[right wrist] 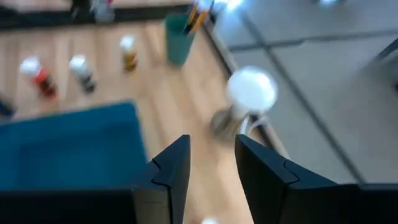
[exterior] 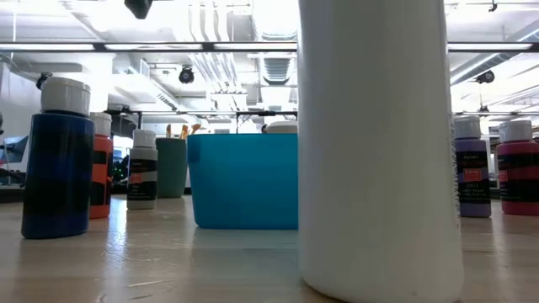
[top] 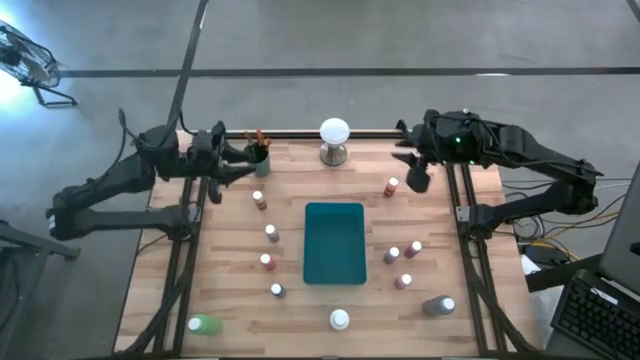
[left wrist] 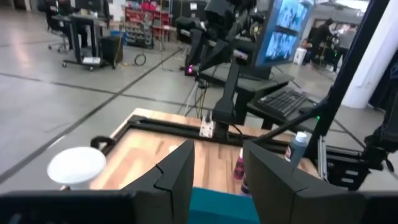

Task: Pick & Place Paint Supplies
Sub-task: Put the black paint bottle into the blue bin

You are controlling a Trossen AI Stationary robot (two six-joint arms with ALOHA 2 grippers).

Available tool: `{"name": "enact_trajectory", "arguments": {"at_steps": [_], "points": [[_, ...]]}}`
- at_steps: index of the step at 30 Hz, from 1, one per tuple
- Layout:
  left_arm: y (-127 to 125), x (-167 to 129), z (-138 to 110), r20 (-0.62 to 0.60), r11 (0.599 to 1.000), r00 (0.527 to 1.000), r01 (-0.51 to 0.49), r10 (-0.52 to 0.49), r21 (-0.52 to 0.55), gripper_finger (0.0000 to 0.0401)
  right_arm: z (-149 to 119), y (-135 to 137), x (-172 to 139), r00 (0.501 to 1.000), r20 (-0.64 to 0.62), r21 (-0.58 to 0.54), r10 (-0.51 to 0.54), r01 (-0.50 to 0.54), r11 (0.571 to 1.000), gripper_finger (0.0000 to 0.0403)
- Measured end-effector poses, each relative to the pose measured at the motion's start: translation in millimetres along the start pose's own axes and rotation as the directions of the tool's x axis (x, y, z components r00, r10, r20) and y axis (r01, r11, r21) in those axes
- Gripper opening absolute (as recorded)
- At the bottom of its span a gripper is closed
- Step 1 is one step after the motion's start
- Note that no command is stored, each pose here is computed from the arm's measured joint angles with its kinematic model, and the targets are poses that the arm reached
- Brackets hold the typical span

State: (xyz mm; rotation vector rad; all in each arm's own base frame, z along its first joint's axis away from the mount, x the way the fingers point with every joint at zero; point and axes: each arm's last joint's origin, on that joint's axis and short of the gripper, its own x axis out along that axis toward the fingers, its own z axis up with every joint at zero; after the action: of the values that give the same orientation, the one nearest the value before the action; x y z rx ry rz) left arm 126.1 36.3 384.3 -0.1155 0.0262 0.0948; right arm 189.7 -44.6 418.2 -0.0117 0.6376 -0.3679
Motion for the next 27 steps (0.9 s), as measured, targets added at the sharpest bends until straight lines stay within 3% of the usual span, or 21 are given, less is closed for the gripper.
{"name": "enact_trajectory", "arguments": {"at_steps": [7,13,19,27], "points": [[-13,5,-4,-0.025,1.000,0.999,-0.022,0.022,0.007,0.0142,-17,28,-25,0.975,-0.200,0.050,0.094,-0.086,0.995,0.0112],[-12,9,-5,-0.037,0.999,0.998,-0.047,0.047,0.006,0.0142,-37,57,-43,0.912,-0.358,0.152,0.199,-0.153,0.976,0.0117],[-11,17,-8,-0.064,0.998,0.996,-0.062,0.063,0.018,0.0142,-53,79,-60,0.848,-0.460,0.316,0.261,-0.119,0.941,0.0127],[-9,26,-16,-0.137,0.997,0.988,-0.072,0.072,0.002,0.0142,-63,120,-59,0.783,-0.552,0.355,0.289,-0.093,0.930,0.0130]]}}
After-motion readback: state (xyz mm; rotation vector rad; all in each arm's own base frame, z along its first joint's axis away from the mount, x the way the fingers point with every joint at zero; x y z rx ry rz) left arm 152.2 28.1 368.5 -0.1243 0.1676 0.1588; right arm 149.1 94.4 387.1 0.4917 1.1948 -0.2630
